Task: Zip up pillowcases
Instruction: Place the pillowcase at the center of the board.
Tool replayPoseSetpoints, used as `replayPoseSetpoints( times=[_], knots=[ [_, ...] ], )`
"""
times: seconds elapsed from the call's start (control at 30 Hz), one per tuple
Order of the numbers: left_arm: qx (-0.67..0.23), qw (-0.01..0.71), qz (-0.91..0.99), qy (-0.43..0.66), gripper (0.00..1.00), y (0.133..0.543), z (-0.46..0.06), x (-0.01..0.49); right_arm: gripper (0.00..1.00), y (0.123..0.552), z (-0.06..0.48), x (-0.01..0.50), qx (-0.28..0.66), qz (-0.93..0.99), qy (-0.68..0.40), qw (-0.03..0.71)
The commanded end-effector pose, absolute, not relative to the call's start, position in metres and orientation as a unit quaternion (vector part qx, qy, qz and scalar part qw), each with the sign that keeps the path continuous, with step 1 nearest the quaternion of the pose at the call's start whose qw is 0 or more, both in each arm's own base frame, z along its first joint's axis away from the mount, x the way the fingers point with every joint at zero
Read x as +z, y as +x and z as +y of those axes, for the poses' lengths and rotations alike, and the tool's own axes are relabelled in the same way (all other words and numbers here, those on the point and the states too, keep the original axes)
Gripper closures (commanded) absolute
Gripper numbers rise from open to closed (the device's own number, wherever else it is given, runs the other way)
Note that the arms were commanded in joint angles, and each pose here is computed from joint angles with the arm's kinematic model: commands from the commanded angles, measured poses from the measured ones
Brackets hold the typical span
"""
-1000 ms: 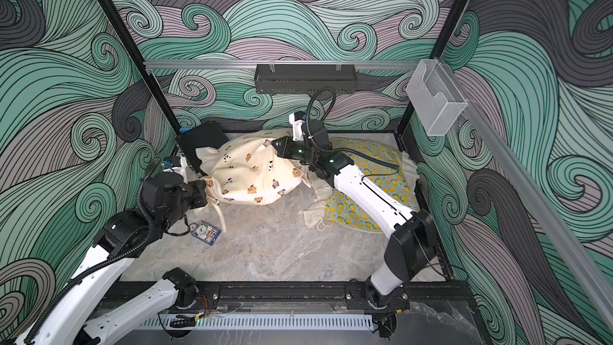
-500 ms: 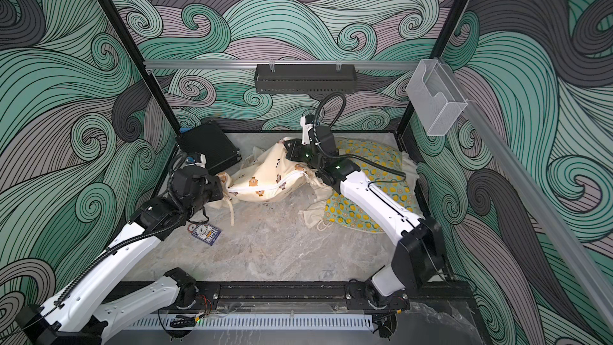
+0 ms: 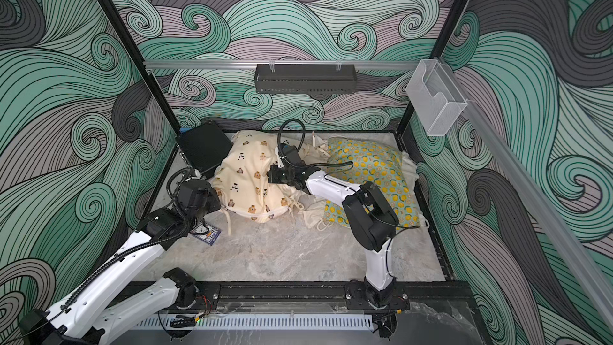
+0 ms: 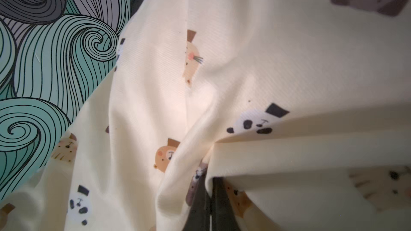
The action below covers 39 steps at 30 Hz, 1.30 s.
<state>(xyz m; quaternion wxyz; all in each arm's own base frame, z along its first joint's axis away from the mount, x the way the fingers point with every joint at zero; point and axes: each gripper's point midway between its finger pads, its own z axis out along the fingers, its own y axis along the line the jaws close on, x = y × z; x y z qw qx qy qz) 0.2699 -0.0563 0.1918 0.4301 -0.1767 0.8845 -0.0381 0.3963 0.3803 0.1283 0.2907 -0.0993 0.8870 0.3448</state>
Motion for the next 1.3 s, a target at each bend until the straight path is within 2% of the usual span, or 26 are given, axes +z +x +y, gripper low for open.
replayPoseSetpoints(
  times=[0.0,0.17,0.3,0.37,0.43,0.5,0.6,0.7,0.8,1.03,1.17,1.27],
  knots=[
    [-0.026,0.413,0.889,-0.197,1.0,0.271,-0.052,0.169,1.0,0.394,0.391,0.13,0.35,0.883,-0.108,0.294],
    [-0.057,0.368,0.912,-0.174,1.0,0.263,-0.068,0.156,1.0,0.383,0.37,0.118,0.308,0.896,-0.108,0.302],
    [-0.028,0.381,0.905,-0.186,1.0,0.26,-0.053,0.151,1.0,0.364,0.373,0.112,0.322,0.897,-0.12,0.279],
    [-0.013,0.393,0.899,-0.195,0.98,0.257,-0.045,0.154,0.91,0.353,0.374,0.111,0.324,0.896,-0.125,0.276],
    [-0.006,0.402,0.893,-0.201,0.81,0.252,-0.037,0.159,0.83,0.345,0.372,0.12,0.341,0.886,-0.125,0.288],
    [-0.009,0.418,0.886,-0.201,0.68,0.25,-0.034,0.166,0.72,0.343,0.367,0.13,0.339,0.884,-0.124,0.297],
    [-0.008,0.437,0.876,-0.203,0.55,0.248,-0.029,0.178,0.65,0.34,0.36,0.143,0.327,0.886,-0.129,0.303],
    [0.009,0.445,0.873,-0.202,0.41,0.246,-0.022,0.187,0.5,0.337,0.351,0.155,0.321,0.884,-0.131,0.314],
    [0.028,0.454,0.869,-0.196,0.32,0.246,-0.017,0.2,0.37,0.336,0.334,0.17,0.315,0.88,-0.12,0.335],
    [0.018,0.495,0.844,-0.206,0.06,0.262,-0.019,0.237,0.14,0.345,0.278,0.211,0.27,0.876,-0.088,0.39],
    [0.026,0.522,0.823,-0.223,0.01,0.281,-0.017,0.257,0.02,0.354,0.23,0.234,0.233,0.873,-0.052,0.425],
    [0.019,0.521,0.815,-0.252,0.01,0.296,-0.015,0.256,0.01,0.364,0.182,0.247,0.186,0.87,-0.008,0.457]
  ],
)
